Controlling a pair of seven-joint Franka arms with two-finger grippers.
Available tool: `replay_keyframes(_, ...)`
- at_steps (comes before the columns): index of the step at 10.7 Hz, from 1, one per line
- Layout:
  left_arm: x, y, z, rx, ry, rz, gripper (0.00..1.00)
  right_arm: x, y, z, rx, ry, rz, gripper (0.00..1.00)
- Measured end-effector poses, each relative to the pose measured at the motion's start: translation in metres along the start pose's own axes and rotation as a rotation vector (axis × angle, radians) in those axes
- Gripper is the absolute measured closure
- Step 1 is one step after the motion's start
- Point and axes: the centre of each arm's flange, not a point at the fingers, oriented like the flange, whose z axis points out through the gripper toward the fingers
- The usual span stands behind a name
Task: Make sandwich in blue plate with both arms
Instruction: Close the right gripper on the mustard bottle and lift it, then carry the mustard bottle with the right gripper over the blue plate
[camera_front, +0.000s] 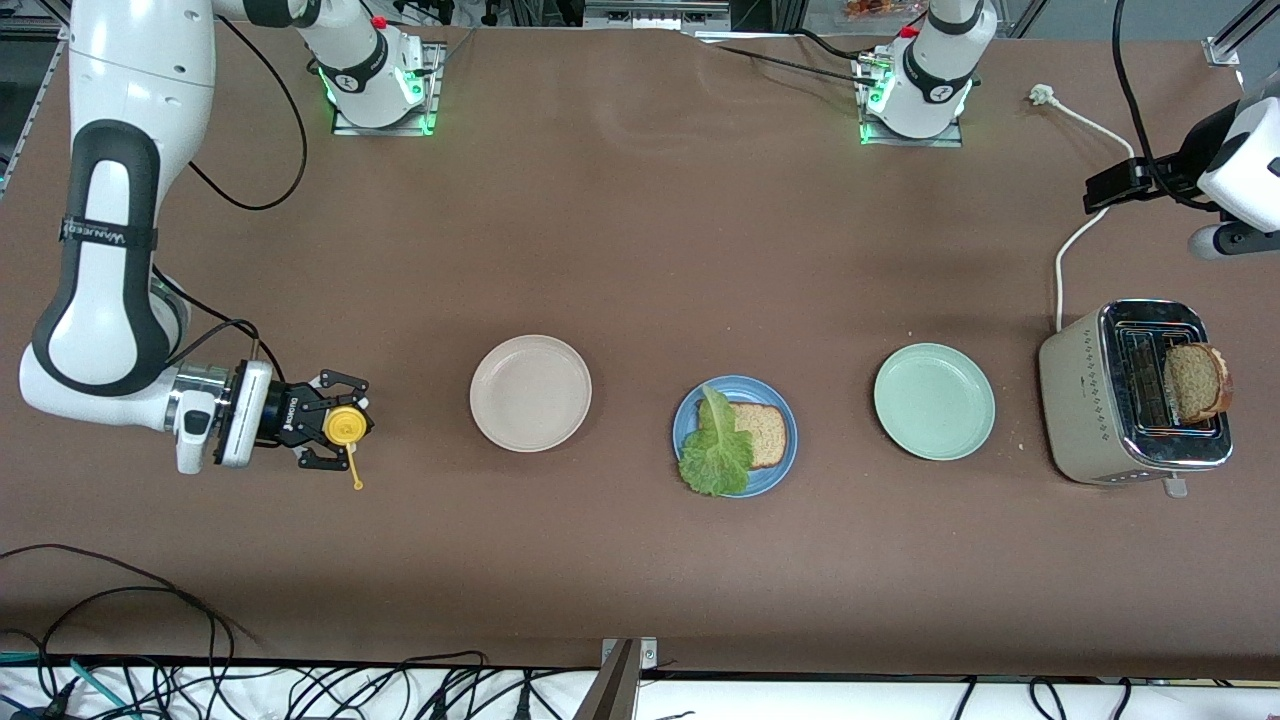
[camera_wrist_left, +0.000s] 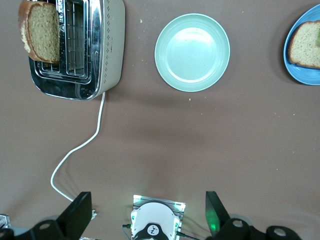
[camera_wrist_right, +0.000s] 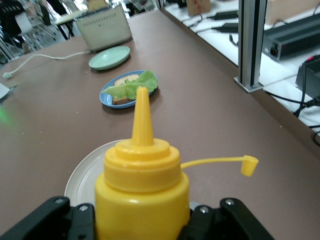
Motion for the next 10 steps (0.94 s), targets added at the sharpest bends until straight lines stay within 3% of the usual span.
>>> replay_keyframes(2, 0.0, 0.0, 0.0, 0.0, 0.0, 0.0, 0.0, 0.049, -0.013, 0.01, -0.039, -0.103, 0.034, 0.96)
replay_keyframes(4, 0.0, 0.0, 0.0, 0.003, 0.0, -0.001, 0.0, 0.076, -0.024, 0.018, -0.069, -0.163, 0.074, 0.96)
replay_keyframes(6, 0.001, 0.0, 0.0, 0.005, 0.0, -0.001, 0.0, 0.091, -0.031, 0.015, -0.108, -0.296, 0.113, 0.96)
replay_keyframes(10, 0.004, 0.001, -0.001, 0.005, 0.004, 0.0, 0.0, 0.142, -0.06, 0.029, -0.211, -0.508, 0.156, 0.96)
